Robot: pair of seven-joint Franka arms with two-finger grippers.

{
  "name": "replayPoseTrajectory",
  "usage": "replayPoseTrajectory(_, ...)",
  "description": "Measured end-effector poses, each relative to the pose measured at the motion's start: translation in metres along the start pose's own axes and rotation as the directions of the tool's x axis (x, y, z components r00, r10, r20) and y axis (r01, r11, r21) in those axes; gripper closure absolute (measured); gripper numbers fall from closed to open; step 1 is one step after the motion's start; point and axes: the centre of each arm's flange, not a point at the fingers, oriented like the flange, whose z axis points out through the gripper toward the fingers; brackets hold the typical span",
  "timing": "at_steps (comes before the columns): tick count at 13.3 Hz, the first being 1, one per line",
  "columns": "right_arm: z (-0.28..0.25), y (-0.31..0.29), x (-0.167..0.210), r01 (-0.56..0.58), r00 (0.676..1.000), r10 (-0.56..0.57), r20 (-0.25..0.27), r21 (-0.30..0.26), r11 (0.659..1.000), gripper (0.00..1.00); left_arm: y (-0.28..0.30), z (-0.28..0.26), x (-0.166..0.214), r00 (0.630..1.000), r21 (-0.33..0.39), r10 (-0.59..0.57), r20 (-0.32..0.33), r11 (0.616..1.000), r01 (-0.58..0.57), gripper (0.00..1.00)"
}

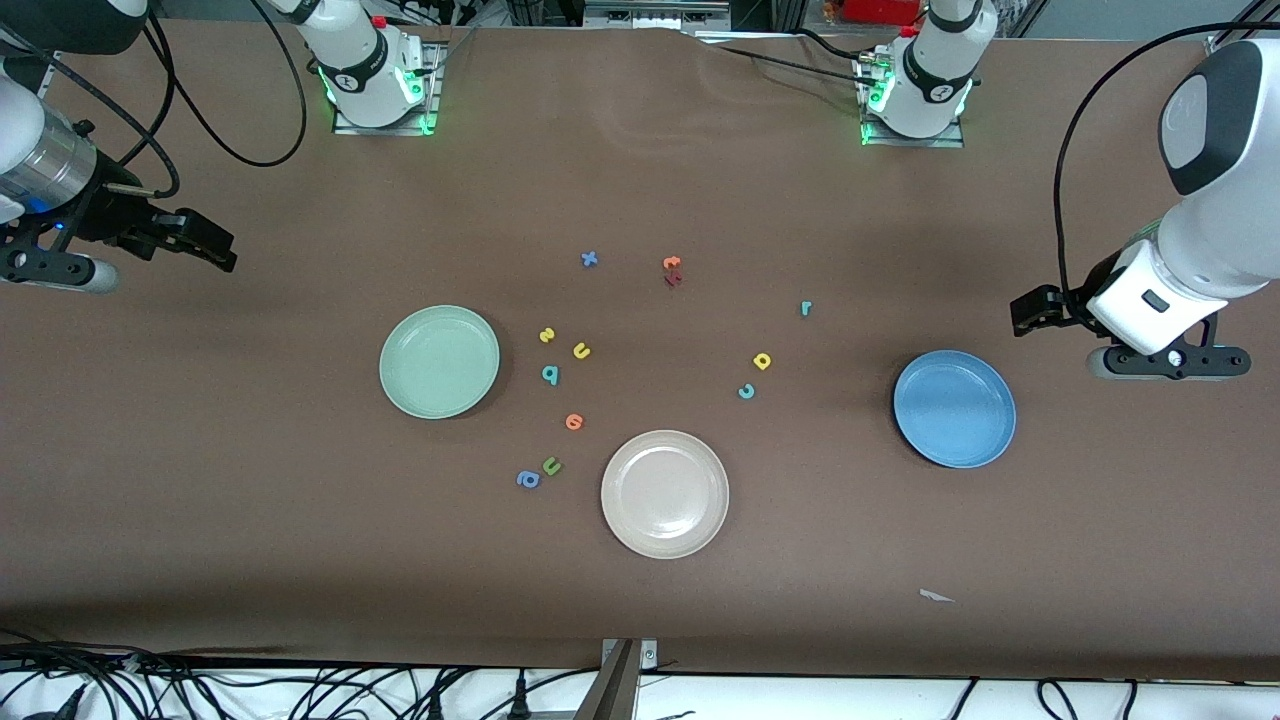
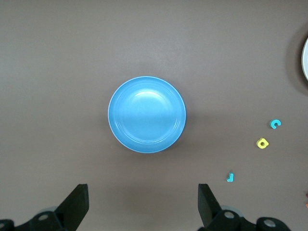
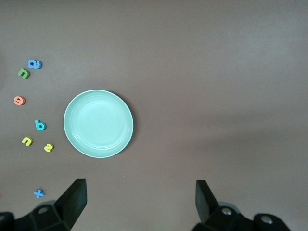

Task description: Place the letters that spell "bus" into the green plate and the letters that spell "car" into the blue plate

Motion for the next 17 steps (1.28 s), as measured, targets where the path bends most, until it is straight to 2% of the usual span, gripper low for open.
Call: replayPoseTrajectory(17, 0.0, 0.0, 0.0, 0.0, 1.0, 0.0, 0.0, -0.001, 1.0, 0.0, -0.0001, -0.0009, 0.0013, 1.0, -0.001, 0.0, -0.011, 1.0, 0.0, 0.0)
